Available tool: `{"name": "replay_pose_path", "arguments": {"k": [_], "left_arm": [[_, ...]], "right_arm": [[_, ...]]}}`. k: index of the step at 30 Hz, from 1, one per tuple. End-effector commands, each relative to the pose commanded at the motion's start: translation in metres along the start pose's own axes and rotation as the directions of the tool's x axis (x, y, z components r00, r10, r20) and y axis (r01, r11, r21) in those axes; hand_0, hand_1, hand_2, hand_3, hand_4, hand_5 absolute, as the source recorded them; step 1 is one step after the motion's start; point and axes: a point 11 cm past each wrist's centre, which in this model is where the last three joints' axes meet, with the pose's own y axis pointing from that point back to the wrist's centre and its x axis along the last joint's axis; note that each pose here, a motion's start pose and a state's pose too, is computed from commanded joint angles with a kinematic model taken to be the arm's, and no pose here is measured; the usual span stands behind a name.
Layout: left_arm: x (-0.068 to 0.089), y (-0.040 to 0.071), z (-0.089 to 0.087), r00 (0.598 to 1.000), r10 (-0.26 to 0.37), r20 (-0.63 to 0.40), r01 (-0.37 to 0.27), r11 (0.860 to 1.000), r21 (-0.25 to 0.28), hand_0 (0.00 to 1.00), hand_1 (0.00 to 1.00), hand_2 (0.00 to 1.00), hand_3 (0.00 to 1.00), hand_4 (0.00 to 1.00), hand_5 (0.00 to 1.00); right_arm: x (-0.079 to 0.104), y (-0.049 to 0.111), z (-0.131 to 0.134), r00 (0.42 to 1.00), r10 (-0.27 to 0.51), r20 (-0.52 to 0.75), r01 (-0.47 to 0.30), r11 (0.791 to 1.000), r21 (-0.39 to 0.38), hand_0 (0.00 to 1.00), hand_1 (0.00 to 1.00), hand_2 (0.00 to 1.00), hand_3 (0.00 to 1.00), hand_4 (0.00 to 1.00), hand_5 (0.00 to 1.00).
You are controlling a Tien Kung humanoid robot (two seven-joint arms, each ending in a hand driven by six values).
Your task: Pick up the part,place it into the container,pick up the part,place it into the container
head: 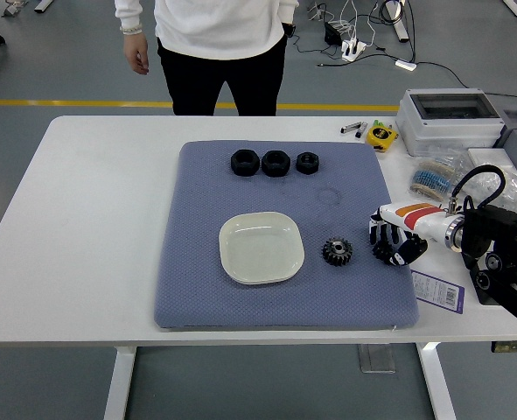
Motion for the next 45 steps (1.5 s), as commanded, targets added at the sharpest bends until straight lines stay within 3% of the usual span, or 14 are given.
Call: {"name": "replay_pose_path", "arguments": {"k": [1, 6, 7, 12, 13, 29, 45], "left_arm": [[0.000, 0.000, 0.000, 1.000, 0.000, 0.000, 0.000, 1.000, 0.000, 0.759, 0.700, 0.739, 0.586, 0.681, 0.618], [0.000, 0.000, 0.000, 1.000, 0.000, 0.000, 0.000, 1.000, 0.000, 0.759, 0.700, 0.739, 0.586, 0.681, 0.618], [0.000, 0.000, 0.000, 1.000, 0.000, 0.001, 0.000, 1.000, 0.000, 0.759, 0.700, 0.739, 0.585, 0.681, 0.619], [-0.001, 0.000, 0.000, 1.000, -0.001, 0.001, 0.001, 1.000, 0.001, 0.759, 0.700, 0.739, 0.585, 0.681, 0.619], [-0.001, 0.000, 0.000, 1.000, -0.001, 0.002, 0.001, 1.000, 0.000, 0.759, 0.700, 0.738, 0.587, 0.683, 0.621], [0.000, 0.000, 0.001, 1.000, 0.000, 0.000, 0.000, 1.000, -0.001, 0.759, 0.700, 0.738, 0.588, 0.682, 0.620], [0.003, 0.000, 0.001, 1.000, 0.006, 0.002, -0.006, 1.000, -0.002, 0.758, 0.698, 0.739, 0.588, 0.684, 0.622]], "right_arm": [[-0.001, 0.000, 0.000, 1.000, -0.008, 0.004, 0.008, 1.000, -0.001, 0.104, 0.275, 0.365, 0.396, 0.832, 0.002], [-0.008, -0.001, 0.002, 0.999, -0.044, 0.028, 0.045, 0.999, -0.018, 0.104, 0.275, 0.365, 0.396, 0.832, 0.002], [-0.010, -0.001, 0.003, 0.998, -0.050, 0.038, 0.051, 0.998, -0.024, 0.038, 0.169, 0.285, 0.318, 0.718, 0.045], [-0.011, -0.001, 0.005, 0.997, -0.049, 0.067, 0.052, 0.998, -0.035, 0.038, 0.169, 0.285, 0.318, 0.718, 0.045], [-0.010, -0.001, 0.005, 0.996, -0.047, 0.070, 0.050, 0.998, -0.035, 0.002, 0.112, 0.237, 0.228, 0.602, 0.109], [0.003, 0.001, 0.003, 0.998, -0.007, 0.070, 0.009, 1.000, -0.018, 0.002, 0.079, 0.202, 0.173, 0.616, 0.106], [0.047, 0.004, -0.019, 0.996, 0.072, 0.050, -0.075, 0.996, 0.042, 0.002, 0.069, 0.188, 0.151, 0.627, 0.097]]}}
